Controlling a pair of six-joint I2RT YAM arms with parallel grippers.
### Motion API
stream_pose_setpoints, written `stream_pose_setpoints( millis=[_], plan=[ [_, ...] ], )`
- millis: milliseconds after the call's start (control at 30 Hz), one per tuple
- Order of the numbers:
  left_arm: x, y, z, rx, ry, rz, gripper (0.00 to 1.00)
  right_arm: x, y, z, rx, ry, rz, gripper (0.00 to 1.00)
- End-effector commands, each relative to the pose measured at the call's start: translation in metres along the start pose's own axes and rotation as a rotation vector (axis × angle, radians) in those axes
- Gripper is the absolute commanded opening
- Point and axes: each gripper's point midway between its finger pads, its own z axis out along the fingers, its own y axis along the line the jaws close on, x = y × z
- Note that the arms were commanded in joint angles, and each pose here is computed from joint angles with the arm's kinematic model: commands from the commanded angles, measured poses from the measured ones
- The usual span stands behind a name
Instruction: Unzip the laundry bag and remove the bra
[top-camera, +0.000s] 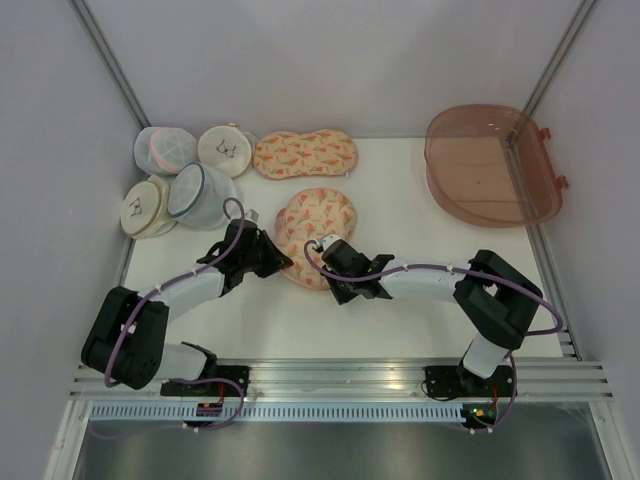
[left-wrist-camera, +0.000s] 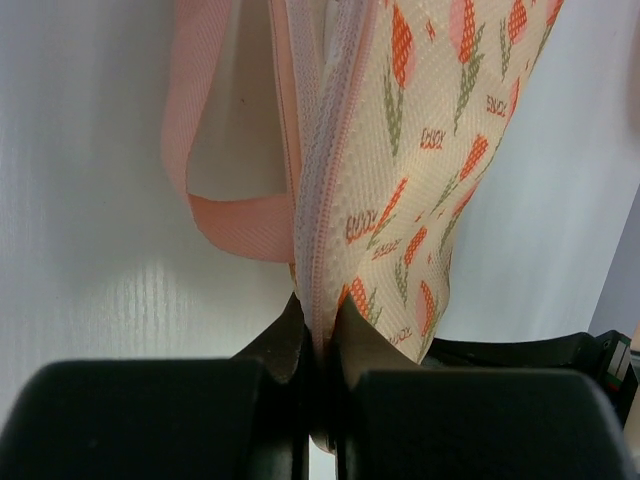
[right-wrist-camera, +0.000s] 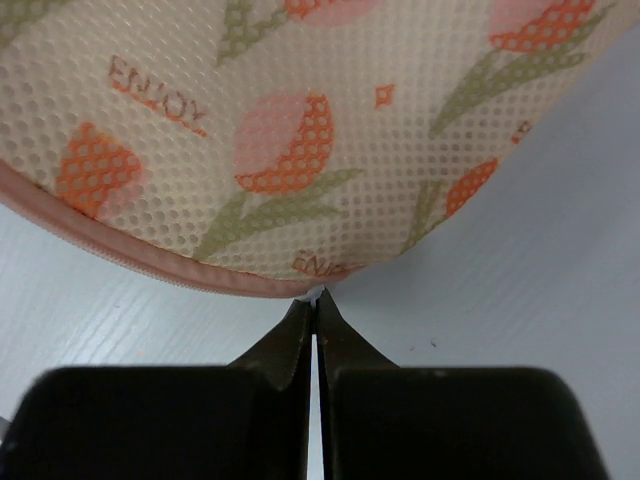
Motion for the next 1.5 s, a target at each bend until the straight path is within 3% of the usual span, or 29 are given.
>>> stream_pose_setpoints(
  millis=[0,300,367,400,433,533,600,667,700,767,800,933,1100,1233,1467],
  plan=[
    [-0.014,-0.021,0.001,0.086,-0.021,0.084,0.02,0.005,-0.023,-0.002,0.138,0.028,0.005,0.00],
    [0.002,-0.019,0.002,0.119,0.036,0.066,0.03,-0.009,-0.032,-0.014,0.189,-0.039,0.021,0.00],
    [0.005,-0.017,-0.001,0.122,0.040,0.057,0.07,-0.013,-0.033,-0.018,0.194,-0.055,0.022,0.01],
    [0.006,-0.017,-0.002,0.124,0.040,0.054,0.12,-0.014,-0.033,-0.020,0.198,-0.061,0.021,0.00],
    [0.007,-0.018,-0.004,0.129,0.038,0.049,0.31,-0.015,-0.033,-0.021,0.197,-0.064,0.022,0.01],
    [0.012,-0.014,-0.011,0.117,0.048,0.024,0.64,-0.019,-0.034,-0.028,0.202,-0.083,0.020,0.00],
    [0.013,-0.011,-0.015,0.093,0.049,0.000,0.73,-0.022,-0.037,-0.033,0.214,-0.094,0.018,0.01],
    [0.015,-0.010,-0.021,0.081,0.051,-0.015,0.81,-0.025,-0.039,-0.040,0.222,-0.107,0.017,0.11],
    [0.019,-0.006,-0.023,0.061,0.066,-0.029,0.84,-0.026,-0.041,-0.043,0.233,-0.110,0.008,0.34],
    [0.019,-0.005,-0.032,0.048,0.051,-0.044,0.85,-0.027,-0.043,-0.052,0.240,-0.113,-0.004,0.56],
    [0.017,-0.006,-0.038,0.051,0.035,-0.046,0.86,-0.027,-0.045,-0.055,0.247,-0.111,-0.012,0.72],
    [-0.001,-0.012,-0.065,0.069,-0.097,-0.055,0.88,-0.028,-0.047,-0.075,0.249,-0.118,-0.025,0.91],
    [-0.030,-0.029,-0.108,0.148,-0.296,-0.052,0.96,-0.040,-0.032,-0.092,0.163,-0.166,-0.017,0.90],
    [-0.040,-0.035,-0.124,0.180,-0.370,-0.031,0.98,-0.069,-0.009,-0.097,0.053,-0.264,-0.001,0.87],
    [-0.054,-0.048,-0.154,0.239,-0.472,-0.008,0.99,-0.101,0.041,-0.065,-0.132,-0.284,-0.021,0.78]
  ],
)
